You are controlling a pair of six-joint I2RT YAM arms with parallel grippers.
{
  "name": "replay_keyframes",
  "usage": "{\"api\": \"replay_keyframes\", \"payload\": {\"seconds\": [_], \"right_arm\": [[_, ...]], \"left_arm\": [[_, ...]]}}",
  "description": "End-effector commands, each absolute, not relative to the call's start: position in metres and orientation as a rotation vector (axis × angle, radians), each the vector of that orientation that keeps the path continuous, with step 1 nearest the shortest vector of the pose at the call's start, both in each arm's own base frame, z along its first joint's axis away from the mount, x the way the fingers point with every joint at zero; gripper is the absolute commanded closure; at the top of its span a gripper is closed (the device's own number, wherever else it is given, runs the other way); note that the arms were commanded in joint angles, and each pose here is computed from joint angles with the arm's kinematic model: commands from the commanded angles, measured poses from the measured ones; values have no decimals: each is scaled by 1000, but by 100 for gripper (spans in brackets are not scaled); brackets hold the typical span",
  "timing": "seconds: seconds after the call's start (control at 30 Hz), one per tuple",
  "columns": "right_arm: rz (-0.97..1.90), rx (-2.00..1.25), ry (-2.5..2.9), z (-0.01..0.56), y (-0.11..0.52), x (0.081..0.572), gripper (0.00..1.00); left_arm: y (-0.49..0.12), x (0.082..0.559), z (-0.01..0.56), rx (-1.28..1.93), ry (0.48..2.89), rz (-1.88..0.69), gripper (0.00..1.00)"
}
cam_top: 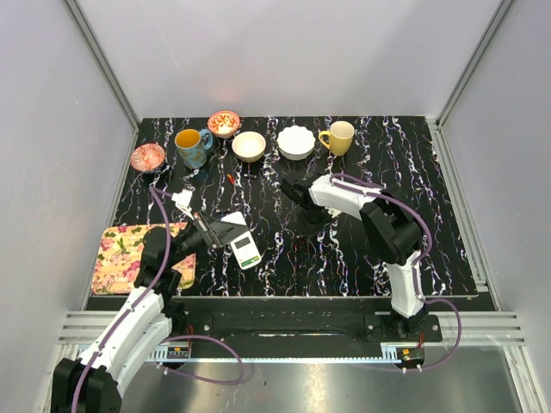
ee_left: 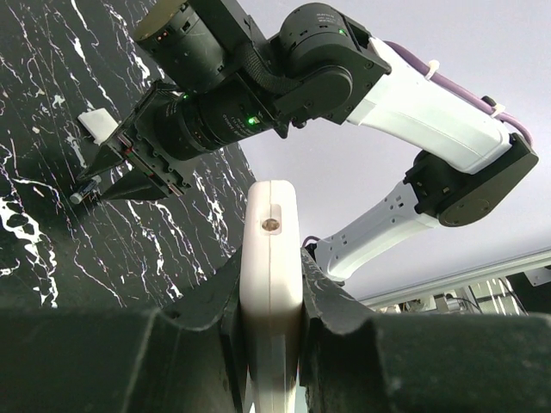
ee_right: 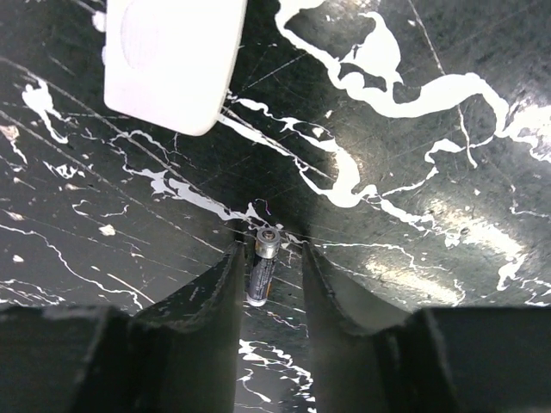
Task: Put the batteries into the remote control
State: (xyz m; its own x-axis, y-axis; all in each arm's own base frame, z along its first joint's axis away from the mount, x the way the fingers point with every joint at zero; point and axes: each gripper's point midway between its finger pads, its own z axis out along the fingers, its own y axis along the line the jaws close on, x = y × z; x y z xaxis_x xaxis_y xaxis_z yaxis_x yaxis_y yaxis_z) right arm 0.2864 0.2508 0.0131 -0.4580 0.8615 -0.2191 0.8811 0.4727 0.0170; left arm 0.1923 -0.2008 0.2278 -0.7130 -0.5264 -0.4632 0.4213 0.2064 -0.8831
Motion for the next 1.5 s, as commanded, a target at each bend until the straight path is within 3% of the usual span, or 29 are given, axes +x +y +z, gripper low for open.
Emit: {"api": "replay_keyframes", "payload": {"seconds": [0.0, 0.2, 0.27, 0.33, 0.4, 0.43, 0.47, 0.63, 0.73, 1.1, 1.47], "right_arm": [[-46, 1324, 2503, 48, 253, 303, 59], [49, 980, 2488, 95, 244, 320, 41], [84, 759, 2496, 109, 238, 320, 30], [225, 359, 2462, 124, 255, 335, 27], [466, 26, 2399, 137, 280, 324, 12], [448, -157, 2358, 136, 276, 319, 2], [457, -233, 2344, 132, 269, 308, 0], [312, -502, 2435, 99, 256, 297, 0], [301, -605, 2447, 87, 264, 284, 9], [274, -719, 2480, 59, 282, 287, 14], [157, -667, 2509, 40, 279, 304, 26]], "left_arm": [[-202, 190, 255, -20, 1662, -1604, 100], [-202, 192, 256, -15, 1664, -1588, 100], [-201, 194, 256, -26, 1665, -1578, 100], [-200, 196, 254, -40, 1671, -1569, 100], [-199, 197, 252, -52, 1670, -1562, 100], [-198, 200, 252, -69, 1667, -1552, 100], [-197, 200, 249, -75, 1670, -1548, 100], [-194, 204, 237, -120, 1683, -1521, 100], [-193, 205, 227, -131, 1710, -1505, 100], [-191, 205, 218, -146, 1734, -1476, 100], [-191, 206, 213, -156, 1748, -1466, 100]]}}
